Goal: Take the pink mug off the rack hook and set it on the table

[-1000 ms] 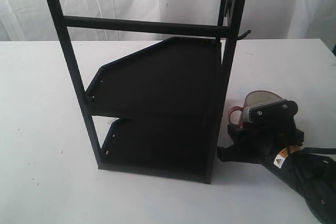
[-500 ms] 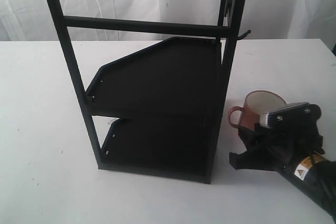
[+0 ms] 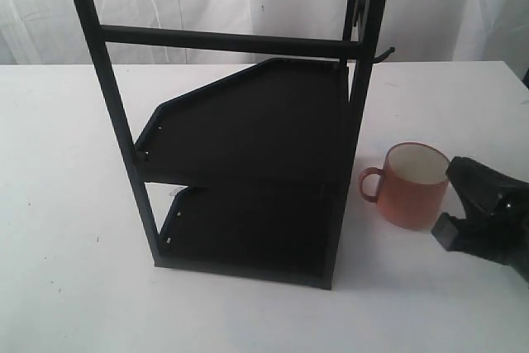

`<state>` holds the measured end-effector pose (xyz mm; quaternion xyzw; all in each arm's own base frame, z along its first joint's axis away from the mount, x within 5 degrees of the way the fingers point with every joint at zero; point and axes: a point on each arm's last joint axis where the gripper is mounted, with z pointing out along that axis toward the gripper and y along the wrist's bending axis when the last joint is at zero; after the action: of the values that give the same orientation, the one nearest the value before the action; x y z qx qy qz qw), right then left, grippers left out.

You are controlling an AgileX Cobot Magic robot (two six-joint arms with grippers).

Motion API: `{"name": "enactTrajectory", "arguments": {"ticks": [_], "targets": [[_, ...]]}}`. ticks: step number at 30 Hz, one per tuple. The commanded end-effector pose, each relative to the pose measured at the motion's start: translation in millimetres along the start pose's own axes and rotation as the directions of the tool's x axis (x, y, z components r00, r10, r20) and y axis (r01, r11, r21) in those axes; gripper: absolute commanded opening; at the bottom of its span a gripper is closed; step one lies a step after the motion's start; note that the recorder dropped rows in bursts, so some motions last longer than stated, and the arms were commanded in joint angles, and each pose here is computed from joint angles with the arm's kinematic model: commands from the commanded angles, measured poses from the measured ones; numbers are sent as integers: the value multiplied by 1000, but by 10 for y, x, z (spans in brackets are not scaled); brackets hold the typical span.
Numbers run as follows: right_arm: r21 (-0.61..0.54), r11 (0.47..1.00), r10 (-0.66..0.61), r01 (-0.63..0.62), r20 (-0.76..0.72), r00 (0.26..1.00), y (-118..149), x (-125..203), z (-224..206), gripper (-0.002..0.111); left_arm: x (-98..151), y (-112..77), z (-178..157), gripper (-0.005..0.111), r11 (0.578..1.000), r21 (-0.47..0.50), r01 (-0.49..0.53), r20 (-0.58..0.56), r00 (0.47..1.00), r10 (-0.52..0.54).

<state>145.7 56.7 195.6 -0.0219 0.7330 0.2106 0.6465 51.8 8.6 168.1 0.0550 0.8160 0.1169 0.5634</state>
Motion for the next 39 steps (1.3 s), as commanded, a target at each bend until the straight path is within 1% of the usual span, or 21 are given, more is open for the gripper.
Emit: {"name": "enactTrajectory", "arguments": {"ticks": [1, 3, 5, 6, 8, 9, 14, 16, 20, 22, 23, 26, 27, 30, 32, 33, 34, 35, 36, 37, 39], "targets": [[-78, 994, -79, 71, -104, 991, 76, 14, -216, 0, -2, 1, -2, 0, 1000, -3, 14, 6, 1000, -14], [-111, 985, -138, 129, -81, 987, 106, -36, -322, 0, -2, 1, -2, 0, 1000, -3, 14, 6, 1000, -14], [-150, 971, -188, 184, -9, 982, 150, -114, -426, 0, -2, 1, -2, 0, 1000, -3, 14, 6, 1000, -14], [-171, 967, -187, 191, 41, 982, 176, -164, -486, 0, -2, 1, -2, 0, 1000, -3, 14, 6, 1000, -14], [-196, 970, -115, 141, 136, 984, 204, -265, -612, 0, -2, 1, -2, 0, 1000, -3, 14, 6, 1000, -14], [-206, 969, -99, 138, 190, 977, 215, -315, -676, 0, -2, 1, -2, 0, 1000, -3, 14, 6, 1000, -14], [-207, 952, -130, 224, 386, 913, 237, -451, -933, 0, -2, 1, -2, 0, 1000, -3, 14, 6, 1000, -14], [-191, 952, -142, 239, 418, 898, 226, -466, -992, 0, -2, 1, -2, 0, 1000, -3, 14, 6, 1000, -14], [-131, 971, -132, 201, 409, 903, 150, -451, -1052, 0, -2, 1, -2, 0, 1000, -3, 14, 6, 1000, -14], [-109, 964, -173, 244, 441, 881, 150, -467, -1082, 0, -2, 1, -2, 0, 1000, -3, 14, 6, 1000, -14], [-94, 955, -206, 282, 472, 857, 157, -485, -1108, 0, -2, 1, -2, 0, 1000, -3, 14, 6, 1000, -14], [-68, 947, -234, 313, 518, 823, 159, -509, -1164, 0, -2, 1, -2, 0, 1000, -3, 14, 6, 1000, -14], [-41, 939, -271, 342, 527, 805, 162, -515, -1168, 0, -2, 1, -2, 0, 1000, -3, 14, 6, 1000, -14], [69, 929, -329, 364, 604, 726, 162, -594, -1217, 0, -9, 2, -2, 0, 1000, -4, 14, 13, 1000, -14], [189, 901, -419, 390, 613, 670, 160, -624, -1233, 0, -9, 2, -2, 0, 1000, -4, 14, 13, 1000, -14], [276, 893, -448, 354, 602, 661, 136, -638, -1233, 0, -9, 2, -2, 0, 1000, -4, 14, 13, 1000, -14], [314, 898, -440, 309, 597, 671, 107, -643, -1233, 0, -9, 2, -2, 0, 1000, -4, 14, 13, 1000, -14], [362, 902, -418, 236, 590, 691, 61, -644, -1232, 0, -9, 2, -2, 0, 1000, -4, 14, 13, 1000, -14], [358, 910, -397, 211, 600, 695, 58, -646, -1232, 0, -9, 2, -2, 0, 1000, -4, 14, 13, 1000, -14], [328, 927, -356, 180, 625, 695, 69, -653, -1235, 0, -9, 2, -2, 0, 1000, -4, 14, 13, 1000, -14], [305, 932, -353, 194, 652, 670, 104, -671, -1248, 0, -9, 2, -2, 0, 1000, -4, 14, 13, 1000, -14]]}}
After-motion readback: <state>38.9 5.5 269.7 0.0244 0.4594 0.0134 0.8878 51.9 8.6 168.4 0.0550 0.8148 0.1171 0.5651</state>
